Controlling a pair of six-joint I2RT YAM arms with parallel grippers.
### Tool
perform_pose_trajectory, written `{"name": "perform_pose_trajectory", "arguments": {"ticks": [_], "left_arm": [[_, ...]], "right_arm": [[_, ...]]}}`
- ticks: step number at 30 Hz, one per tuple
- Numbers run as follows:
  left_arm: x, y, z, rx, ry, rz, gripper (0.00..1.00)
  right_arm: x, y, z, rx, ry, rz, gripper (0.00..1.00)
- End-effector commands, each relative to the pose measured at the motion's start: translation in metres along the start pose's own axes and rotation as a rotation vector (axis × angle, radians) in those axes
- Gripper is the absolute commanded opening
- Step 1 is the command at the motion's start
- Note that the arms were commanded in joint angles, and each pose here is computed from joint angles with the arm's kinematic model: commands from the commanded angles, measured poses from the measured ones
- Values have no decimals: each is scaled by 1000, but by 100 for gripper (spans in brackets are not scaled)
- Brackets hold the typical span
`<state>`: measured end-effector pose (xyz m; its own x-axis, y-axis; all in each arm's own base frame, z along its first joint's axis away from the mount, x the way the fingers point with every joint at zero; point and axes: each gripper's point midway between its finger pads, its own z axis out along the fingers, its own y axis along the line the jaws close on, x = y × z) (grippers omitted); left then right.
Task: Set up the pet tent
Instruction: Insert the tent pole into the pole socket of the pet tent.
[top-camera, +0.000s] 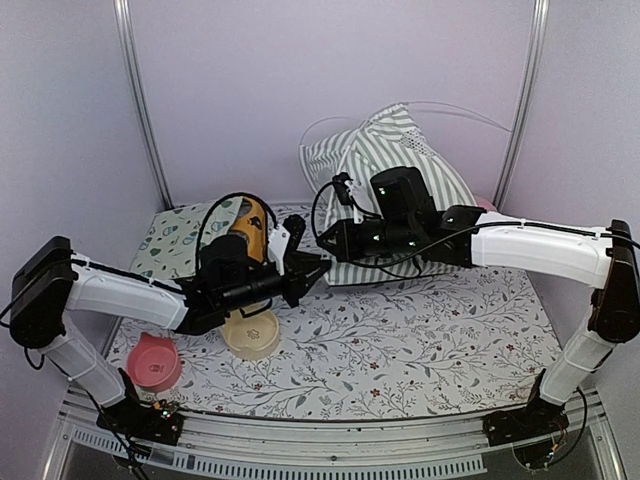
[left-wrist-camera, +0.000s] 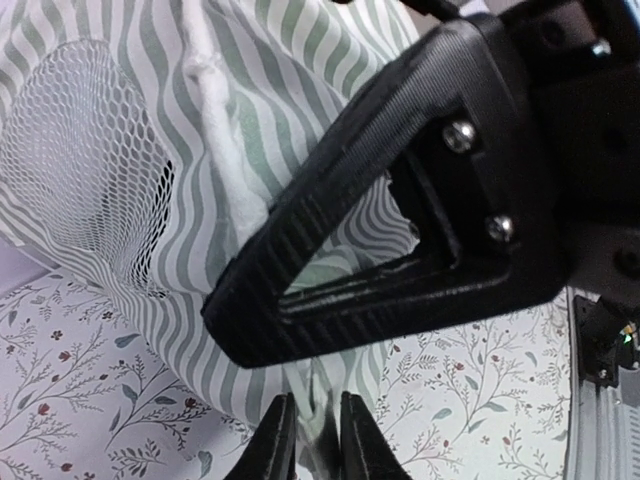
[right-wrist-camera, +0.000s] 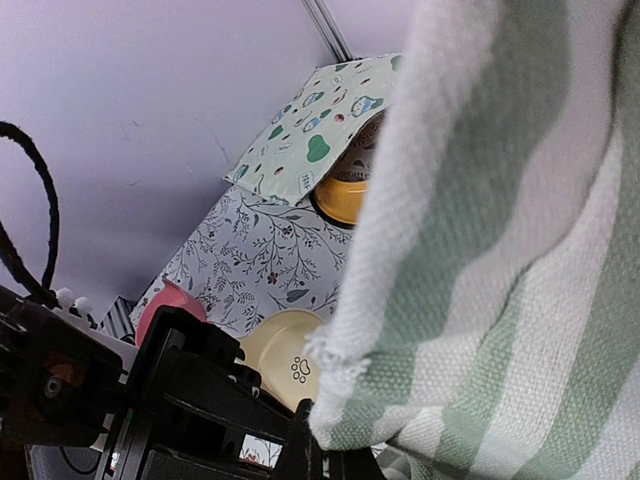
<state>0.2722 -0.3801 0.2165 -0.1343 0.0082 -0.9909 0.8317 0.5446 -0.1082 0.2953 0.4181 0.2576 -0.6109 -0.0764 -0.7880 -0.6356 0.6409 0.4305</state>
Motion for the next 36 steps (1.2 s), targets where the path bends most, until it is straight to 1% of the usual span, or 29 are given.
{"name": "perform_pose_trajectory", "arguments": {"ticks": [1, 7, 12, 13, 16, 20, 23, 27, 30, 33, 36], "left_arm": [[-16, 8, 13, -12, -14, -1, 16], [-46, 12, 15, -18, -63, 20, 11], [-44, 14, 16, -11, -44, 32, 0], [-42, 15, 16, -14, -39, 32, 0], [-39, 17, 15, -25, -36, 30, 0], [-37, 18, 11, -36, -34, 50, 0], [-33, 23, 9, -58, -10, 67, 0], [-36, 36, 1, -98, 8, 87, 0], [-44, 44, -7, -108, 11, 124, 0], [-49, 51, -15, -110, 21, 153, 0], [-55, 57, -24, -96, 23, 169, 0]], "right_arm": [[-19, 2, -1, 20, -67, -23, 0], [-3, 0, 4, 21, -42, -18, 0], [-7, 0, -2, 29, -61, -16, 0], [-9, 1, -4, 26, -67, -20, 2], [-17, 5, -10, 19, -85, -30, 14], [-30, 8, -19, 29, -111, -55, 41], [-45, 19, -31, -6, -132, -86, 56], [-60, 39, -50, -71, -139, -169, 71], [-75, 49, -76, -80, -173, -236, 82], [-93, 51, -107, -46, -222, -316, 90], [-120, 33, -145, 63, -303, -363, 96]]}}
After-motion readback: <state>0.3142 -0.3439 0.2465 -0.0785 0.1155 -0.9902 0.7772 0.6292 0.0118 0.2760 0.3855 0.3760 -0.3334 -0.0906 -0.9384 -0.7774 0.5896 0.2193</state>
